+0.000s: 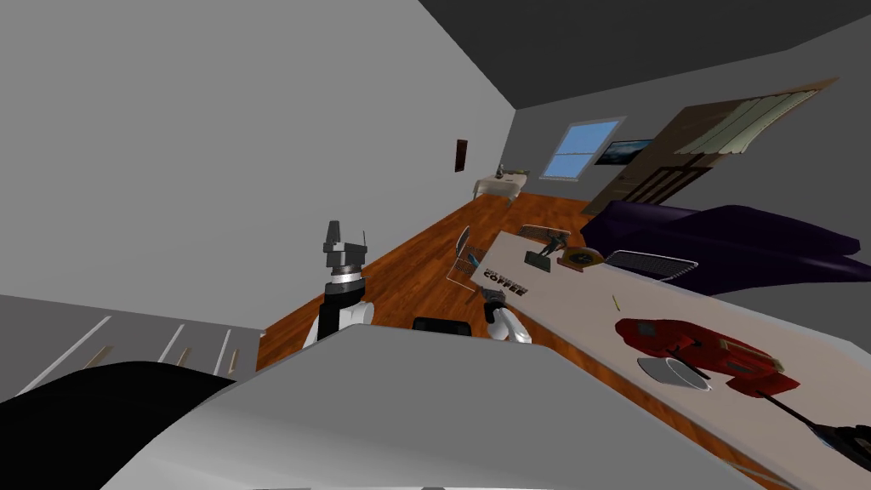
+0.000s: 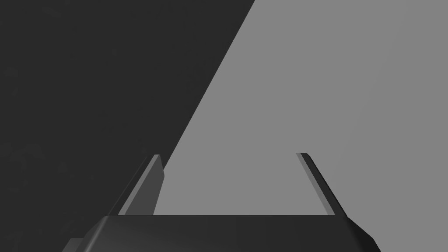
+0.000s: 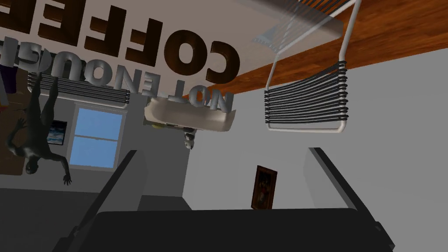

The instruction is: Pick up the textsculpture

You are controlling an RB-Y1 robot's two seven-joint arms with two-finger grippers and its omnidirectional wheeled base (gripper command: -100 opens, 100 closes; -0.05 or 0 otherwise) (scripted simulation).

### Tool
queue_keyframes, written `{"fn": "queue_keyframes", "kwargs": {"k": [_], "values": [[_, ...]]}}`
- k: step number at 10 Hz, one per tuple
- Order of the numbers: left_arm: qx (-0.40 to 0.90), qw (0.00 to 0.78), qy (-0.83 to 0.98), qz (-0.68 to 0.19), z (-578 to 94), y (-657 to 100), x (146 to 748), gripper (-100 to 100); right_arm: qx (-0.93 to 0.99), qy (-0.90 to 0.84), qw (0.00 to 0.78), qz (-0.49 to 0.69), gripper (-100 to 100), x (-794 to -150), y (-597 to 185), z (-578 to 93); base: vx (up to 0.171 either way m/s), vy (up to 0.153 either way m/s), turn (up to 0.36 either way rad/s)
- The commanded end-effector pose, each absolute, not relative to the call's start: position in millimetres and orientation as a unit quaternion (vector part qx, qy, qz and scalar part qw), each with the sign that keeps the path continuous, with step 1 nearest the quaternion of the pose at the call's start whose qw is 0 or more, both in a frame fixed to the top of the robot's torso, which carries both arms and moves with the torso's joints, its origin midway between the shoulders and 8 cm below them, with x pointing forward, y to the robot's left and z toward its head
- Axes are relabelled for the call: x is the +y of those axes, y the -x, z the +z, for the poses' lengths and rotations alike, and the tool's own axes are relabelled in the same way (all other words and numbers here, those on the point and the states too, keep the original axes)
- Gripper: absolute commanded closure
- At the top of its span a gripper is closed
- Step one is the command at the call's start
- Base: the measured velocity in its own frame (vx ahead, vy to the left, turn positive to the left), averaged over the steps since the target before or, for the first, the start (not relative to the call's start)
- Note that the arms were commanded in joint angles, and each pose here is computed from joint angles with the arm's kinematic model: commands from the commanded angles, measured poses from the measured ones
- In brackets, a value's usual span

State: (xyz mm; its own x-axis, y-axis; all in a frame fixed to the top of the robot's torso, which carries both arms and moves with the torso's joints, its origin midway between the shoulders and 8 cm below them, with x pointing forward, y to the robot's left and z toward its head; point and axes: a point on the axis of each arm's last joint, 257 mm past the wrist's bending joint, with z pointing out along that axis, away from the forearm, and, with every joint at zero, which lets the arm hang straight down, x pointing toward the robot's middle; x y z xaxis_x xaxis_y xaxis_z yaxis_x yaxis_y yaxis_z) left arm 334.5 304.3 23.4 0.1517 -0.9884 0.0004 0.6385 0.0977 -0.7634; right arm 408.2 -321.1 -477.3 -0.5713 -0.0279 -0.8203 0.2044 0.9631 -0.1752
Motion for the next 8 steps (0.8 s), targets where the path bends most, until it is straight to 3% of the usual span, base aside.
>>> {"fn": "queue_keyframes", "kwargs": {"k": [1,8], "values": [[0.274,0.688,0.319,-0.591,23.4,-334.5,304.3,0,0.884,-0.030,0.443,-0.148,-100,-325.9,-399.7,-489.9,0.042,-0.029,0.028],[0.274,0.688,0.319,-0.591,23.4,-334.5,304.3,0,0.881,0.109,0.371,-0.271,-100,-347.2,-385.6,-518.0,0.046,-0.033,0.033]]}}
